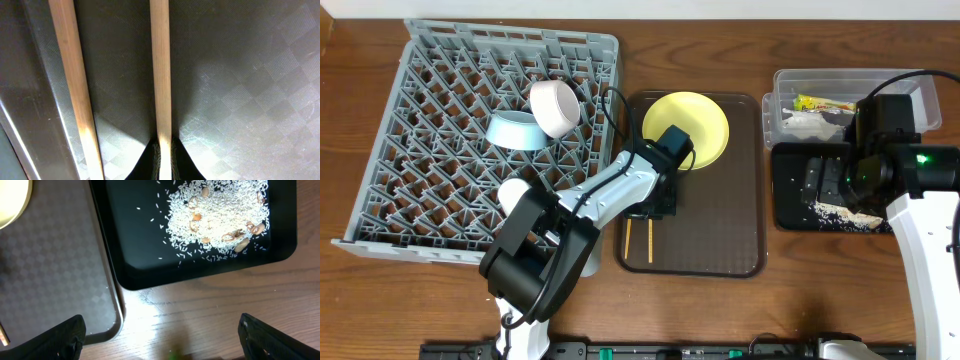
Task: Sort waste into correct bins and load items into the dishwasher
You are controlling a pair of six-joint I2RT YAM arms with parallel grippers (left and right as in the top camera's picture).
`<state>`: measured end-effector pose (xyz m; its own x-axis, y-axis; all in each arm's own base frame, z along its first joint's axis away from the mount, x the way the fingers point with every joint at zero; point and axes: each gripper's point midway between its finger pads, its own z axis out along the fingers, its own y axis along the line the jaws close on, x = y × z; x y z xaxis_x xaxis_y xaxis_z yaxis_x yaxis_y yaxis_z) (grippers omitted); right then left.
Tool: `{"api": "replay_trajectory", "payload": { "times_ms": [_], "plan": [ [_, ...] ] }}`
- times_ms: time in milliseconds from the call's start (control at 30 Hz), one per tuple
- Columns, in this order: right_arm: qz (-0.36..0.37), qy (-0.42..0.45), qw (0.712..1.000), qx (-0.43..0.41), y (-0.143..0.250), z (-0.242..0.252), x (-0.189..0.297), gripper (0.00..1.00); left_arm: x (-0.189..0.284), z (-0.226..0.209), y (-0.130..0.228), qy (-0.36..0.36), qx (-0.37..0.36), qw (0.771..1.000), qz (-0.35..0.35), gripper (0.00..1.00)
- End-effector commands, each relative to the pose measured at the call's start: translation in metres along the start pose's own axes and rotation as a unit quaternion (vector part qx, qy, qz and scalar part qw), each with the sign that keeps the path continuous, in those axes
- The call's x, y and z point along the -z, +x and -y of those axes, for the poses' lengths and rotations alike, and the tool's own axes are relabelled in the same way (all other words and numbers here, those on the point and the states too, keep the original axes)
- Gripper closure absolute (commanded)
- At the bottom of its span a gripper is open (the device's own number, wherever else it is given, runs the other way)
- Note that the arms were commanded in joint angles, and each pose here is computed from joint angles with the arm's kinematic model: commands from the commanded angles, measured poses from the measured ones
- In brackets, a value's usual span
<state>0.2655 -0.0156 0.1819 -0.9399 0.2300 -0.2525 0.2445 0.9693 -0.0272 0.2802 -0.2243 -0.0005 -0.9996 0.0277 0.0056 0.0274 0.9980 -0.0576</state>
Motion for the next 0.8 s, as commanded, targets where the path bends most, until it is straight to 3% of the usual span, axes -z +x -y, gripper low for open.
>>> {"api": "replay_trajectory", "payload": {
  "times_ms": [0, 233, 433, 767],
  "plan": [
    [0.008, 0.004, 1.0, 0.0, -0.002, 0.003, 0.005, 0.05, 0.011, 0.001, 0.005, 0.007, -0.008, 1.0, -0.002, 0.94],
    [0.007, 0.004, 1.0, 0.001, -0.002, 0.003, 0.005, 0.05, 0.094, -0.002, -0.008, 0.045, -0.082, 0.992, 0.088, 0.94],
    [0.007, 0.004, 1.0, 0.001, -0.002, 0.003, 0.005, 0.05, 0.173, -0.064, -0.041, 0.022, -0.066, 0.983, 0.169, 0.94],
    [0.007, 0.004, 1.0, 0.001, -0.002, 0.003, 0.005, 0.06, 0.157, -0.126, -0.071, -0.009, -0.044, 0.987, 0.157, 0.94]
  ]
}}
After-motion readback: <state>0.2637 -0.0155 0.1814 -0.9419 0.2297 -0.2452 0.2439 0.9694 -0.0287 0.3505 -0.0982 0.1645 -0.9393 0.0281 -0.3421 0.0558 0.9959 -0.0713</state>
